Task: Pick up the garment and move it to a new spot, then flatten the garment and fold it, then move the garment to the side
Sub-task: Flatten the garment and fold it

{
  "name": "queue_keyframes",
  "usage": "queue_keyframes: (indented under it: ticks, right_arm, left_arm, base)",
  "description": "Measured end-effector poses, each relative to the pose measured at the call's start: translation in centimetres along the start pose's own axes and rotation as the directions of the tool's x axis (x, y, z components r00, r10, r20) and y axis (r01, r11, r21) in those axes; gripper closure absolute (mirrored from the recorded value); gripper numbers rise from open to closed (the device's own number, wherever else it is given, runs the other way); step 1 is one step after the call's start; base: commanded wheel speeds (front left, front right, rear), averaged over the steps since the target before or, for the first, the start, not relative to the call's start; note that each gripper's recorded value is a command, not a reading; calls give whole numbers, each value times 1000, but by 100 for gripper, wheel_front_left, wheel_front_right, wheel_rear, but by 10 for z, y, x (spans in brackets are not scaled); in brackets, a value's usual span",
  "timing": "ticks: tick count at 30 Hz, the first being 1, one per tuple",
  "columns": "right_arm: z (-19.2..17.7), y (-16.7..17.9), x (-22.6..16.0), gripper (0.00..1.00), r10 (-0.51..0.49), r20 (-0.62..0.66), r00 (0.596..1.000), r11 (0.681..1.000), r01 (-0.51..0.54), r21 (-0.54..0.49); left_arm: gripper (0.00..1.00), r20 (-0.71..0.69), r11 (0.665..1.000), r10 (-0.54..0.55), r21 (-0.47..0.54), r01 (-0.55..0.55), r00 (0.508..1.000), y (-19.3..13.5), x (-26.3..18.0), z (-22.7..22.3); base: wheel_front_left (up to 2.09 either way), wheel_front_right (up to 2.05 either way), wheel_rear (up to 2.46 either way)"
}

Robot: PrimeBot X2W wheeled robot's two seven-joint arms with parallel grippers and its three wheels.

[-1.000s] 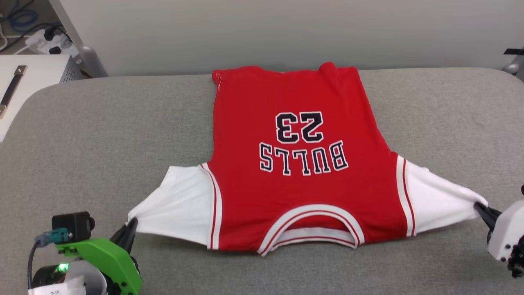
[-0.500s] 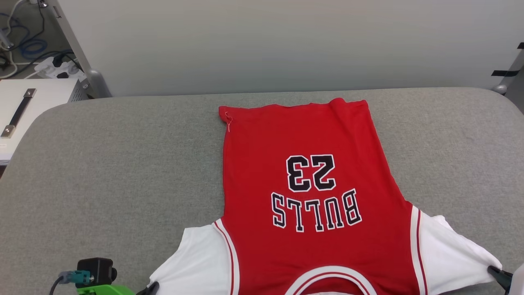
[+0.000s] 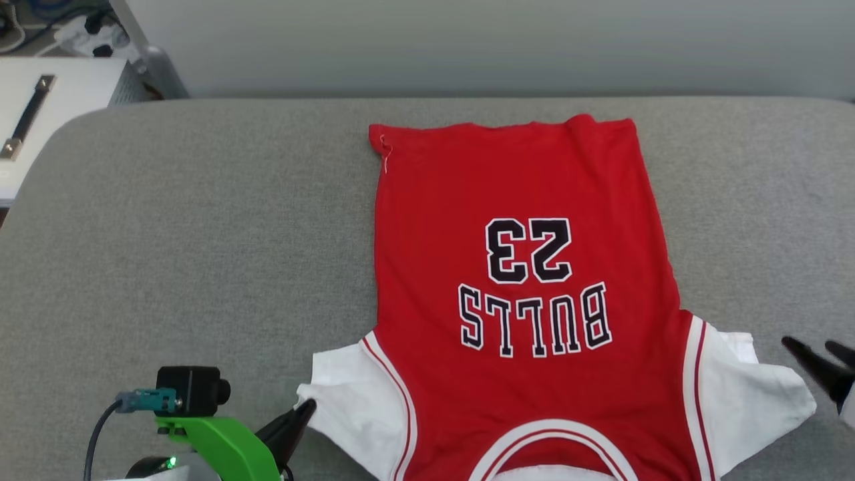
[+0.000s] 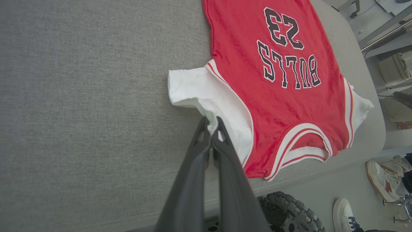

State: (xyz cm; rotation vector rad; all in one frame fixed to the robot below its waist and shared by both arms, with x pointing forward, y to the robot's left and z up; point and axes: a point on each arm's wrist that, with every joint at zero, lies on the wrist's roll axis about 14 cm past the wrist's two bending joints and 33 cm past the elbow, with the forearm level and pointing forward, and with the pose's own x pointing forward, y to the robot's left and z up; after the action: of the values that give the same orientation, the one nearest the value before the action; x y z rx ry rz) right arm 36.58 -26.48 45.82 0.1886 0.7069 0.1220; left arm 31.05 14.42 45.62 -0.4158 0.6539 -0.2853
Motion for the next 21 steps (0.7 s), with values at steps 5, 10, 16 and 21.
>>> queue_keyframes:
  ticks: [5,10,16,21]
  right_arm:
    - [42,20,27,0,55,6,998,996,-54,-71]
    - [79,34,67,0,79,-20,997,986,-81,-144]
    - [108,46,126,0,77,-87,993,980,-92,-176]
    - [138,52,172,0,60,-99,993,976,-79,-201]
  left_arm:
    - [100,-52,1000,-8,17,9,999,-4,6,-3]
    - [100,-89,999,-3,36,7,996,-3,18,-4]
    - [100,-141,1000,-2,7,3,990,2,34,-12]
    - [100,-155,1000,31,4,-31,987,17,49,-16]
  base:
    - [0,0,0]
    - [0,0,0]
    - [0,0,0]
    - [0,0,0]
